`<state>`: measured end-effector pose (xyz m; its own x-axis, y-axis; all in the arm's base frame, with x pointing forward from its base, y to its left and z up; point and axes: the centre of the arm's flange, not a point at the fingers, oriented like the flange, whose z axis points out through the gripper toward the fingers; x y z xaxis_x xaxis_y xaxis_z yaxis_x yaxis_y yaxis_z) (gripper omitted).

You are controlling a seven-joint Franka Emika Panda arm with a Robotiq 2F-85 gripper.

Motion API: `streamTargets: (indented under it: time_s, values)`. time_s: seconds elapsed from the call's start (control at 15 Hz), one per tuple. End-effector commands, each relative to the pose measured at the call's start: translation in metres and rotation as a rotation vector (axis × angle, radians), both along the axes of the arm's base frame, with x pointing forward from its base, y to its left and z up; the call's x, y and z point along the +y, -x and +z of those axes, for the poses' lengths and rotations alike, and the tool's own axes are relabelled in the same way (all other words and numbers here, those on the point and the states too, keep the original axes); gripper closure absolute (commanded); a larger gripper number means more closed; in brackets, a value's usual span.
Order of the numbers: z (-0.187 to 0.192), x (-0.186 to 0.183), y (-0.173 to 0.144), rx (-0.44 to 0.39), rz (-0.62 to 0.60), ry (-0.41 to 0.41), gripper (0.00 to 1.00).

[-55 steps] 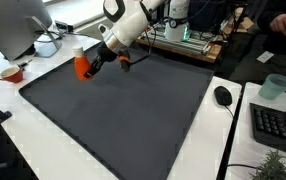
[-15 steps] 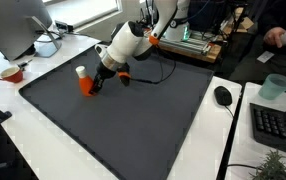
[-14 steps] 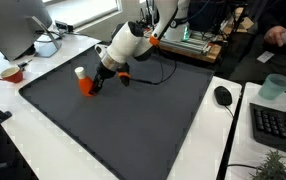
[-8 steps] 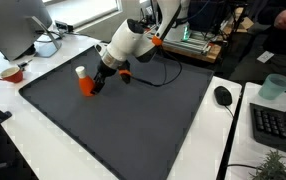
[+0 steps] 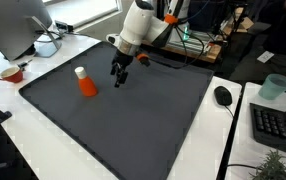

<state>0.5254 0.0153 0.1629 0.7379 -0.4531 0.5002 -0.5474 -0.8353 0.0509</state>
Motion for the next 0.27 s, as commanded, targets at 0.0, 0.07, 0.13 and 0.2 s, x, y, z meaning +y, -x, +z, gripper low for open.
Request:
streamTargets:
  time_s: [0.0,0.07,0.13,0.2]
  values:
    - [0.035,-0.004,0.043,0.033,0.167,-0.1,0.0]
    - [0.037,-0.001,0.046,0.035,0.215,-0.118,0.0]
    - [0.021,0.01,0.026,0.016,0.14,-0.052,0.0]
    - [0.028,0.012,0.032,0.015,0.173,-0.071,0.0]
